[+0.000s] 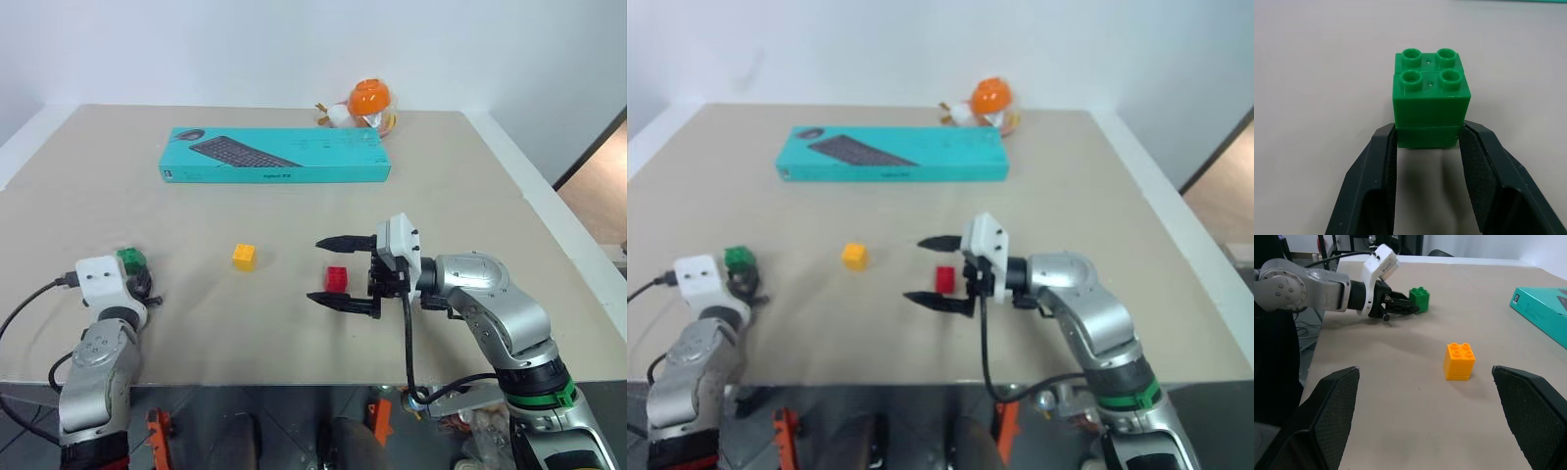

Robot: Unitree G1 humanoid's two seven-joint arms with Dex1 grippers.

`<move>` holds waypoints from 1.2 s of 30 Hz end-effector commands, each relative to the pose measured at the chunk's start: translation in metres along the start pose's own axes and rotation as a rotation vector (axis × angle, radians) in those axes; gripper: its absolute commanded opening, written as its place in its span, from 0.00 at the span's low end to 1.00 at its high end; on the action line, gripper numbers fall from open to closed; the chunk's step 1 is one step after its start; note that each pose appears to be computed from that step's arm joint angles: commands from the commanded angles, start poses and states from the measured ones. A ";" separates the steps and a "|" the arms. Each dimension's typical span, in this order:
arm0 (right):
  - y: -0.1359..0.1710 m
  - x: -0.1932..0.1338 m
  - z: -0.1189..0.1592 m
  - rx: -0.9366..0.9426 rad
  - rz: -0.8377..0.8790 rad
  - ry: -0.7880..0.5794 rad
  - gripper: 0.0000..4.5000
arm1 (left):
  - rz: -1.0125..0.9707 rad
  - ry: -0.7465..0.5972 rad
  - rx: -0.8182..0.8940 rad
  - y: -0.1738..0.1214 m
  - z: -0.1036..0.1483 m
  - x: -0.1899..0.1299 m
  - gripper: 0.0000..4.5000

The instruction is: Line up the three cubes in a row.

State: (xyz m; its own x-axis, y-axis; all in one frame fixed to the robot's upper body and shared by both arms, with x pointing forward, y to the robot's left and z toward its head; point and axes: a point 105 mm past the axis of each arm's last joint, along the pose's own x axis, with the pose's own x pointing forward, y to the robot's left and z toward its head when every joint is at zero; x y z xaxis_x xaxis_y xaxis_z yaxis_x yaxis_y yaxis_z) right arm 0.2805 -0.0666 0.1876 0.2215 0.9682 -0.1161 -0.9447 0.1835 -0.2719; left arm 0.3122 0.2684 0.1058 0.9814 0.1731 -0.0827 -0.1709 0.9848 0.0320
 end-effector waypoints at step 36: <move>-0.004 -0.038 0.007 -0.050 -0.150 0.042 1.00 | -1.365 -0.033 0.278 -0.128 0.074 -0.051 0.37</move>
State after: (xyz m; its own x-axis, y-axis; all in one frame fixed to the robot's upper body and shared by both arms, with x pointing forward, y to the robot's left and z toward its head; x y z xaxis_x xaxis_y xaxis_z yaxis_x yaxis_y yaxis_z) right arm 0.2794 -0.1004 0.1850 0.3642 0.9205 -0.1415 -0.9047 0.3137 -0.2882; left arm 0.2955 0.1399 0.1728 0.4059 -0.8961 -0.1798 0.9133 0.3902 0.1170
